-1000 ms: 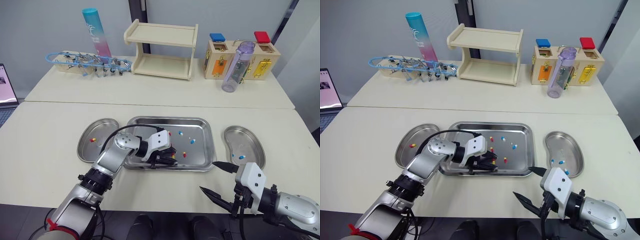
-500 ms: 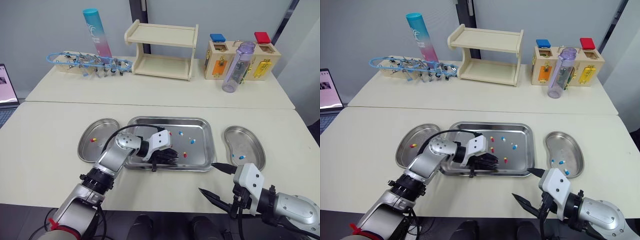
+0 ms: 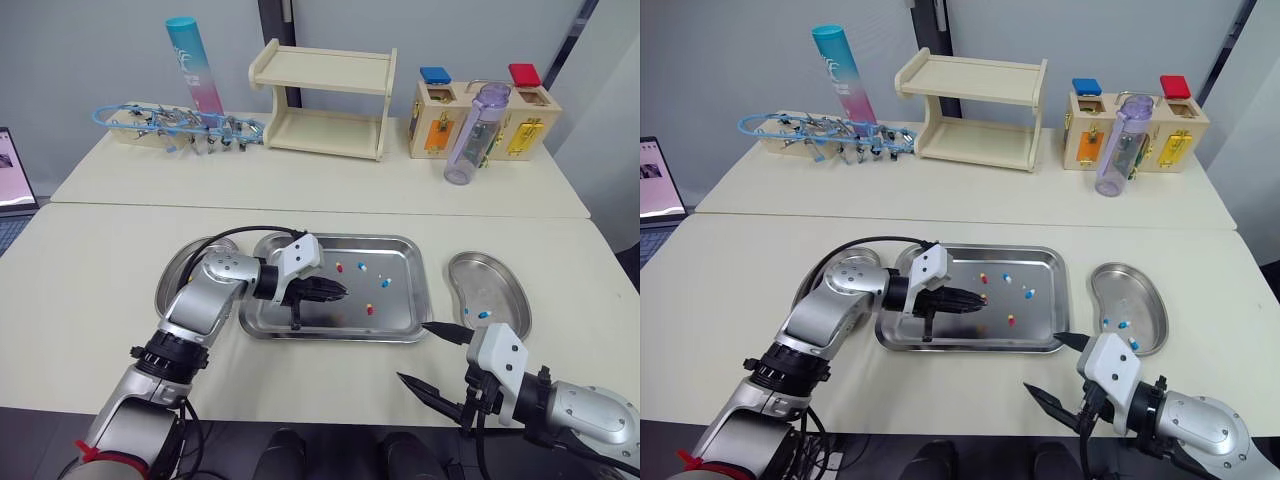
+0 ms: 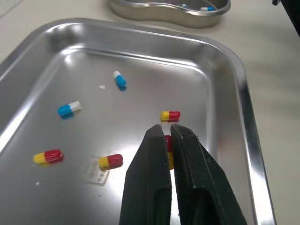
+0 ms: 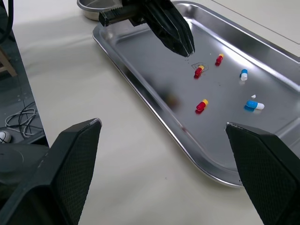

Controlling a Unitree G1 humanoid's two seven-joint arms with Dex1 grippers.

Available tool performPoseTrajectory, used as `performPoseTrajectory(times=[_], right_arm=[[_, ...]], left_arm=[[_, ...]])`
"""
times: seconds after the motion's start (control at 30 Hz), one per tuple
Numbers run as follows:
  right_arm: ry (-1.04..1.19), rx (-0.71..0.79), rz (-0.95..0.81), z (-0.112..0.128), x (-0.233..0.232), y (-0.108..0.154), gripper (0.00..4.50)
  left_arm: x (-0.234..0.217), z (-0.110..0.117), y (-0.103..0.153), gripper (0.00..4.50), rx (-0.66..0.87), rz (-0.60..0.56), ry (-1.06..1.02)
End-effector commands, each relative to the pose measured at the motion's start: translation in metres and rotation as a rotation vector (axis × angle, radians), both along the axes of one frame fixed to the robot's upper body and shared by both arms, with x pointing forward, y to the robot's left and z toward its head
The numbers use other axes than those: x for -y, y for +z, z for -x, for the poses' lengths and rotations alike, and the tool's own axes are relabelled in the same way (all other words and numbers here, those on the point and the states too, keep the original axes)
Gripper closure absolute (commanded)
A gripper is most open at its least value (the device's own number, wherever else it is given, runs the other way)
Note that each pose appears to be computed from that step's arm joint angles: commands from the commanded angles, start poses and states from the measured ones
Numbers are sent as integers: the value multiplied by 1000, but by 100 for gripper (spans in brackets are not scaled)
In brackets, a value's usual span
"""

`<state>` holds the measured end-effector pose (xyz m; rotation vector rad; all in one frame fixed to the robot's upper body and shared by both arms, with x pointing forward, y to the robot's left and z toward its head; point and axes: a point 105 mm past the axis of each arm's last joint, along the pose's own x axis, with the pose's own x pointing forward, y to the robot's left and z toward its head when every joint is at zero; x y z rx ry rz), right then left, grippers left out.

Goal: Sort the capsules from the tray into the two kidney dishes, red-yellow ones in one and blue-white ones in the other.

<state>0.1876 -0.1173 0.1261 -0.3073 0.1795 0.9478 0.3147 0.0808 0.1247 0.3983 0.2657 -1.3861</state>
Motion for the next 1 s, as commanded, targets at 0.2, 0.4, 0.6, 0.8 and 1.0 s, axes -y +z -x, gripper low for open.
performPoseTrajectory(times=[0.2, 0.4, 0.6, 0.8, 1.0], right_arm=[[41, 41, -1, -1, -3, 7, 0], [123, 63, -4, -9, -9, 11, 0], [225, 98, -38, -27, -25, 14, 0], [294, 112, -68, -36, -37, 16, 0], [327, 120, -77, -42, -42, 18, 0]], left_arm=[[-13, -3, 30, 447, 39, 86, 55], [-67, -3, 53, 447, 57, 124, 289], [-147, 3, 61, 447, 91, 127, 657], [-188, 13, 55, 447, 132, 117, 874], [-207, 16, 48, 396, 144, 127, 1004]])
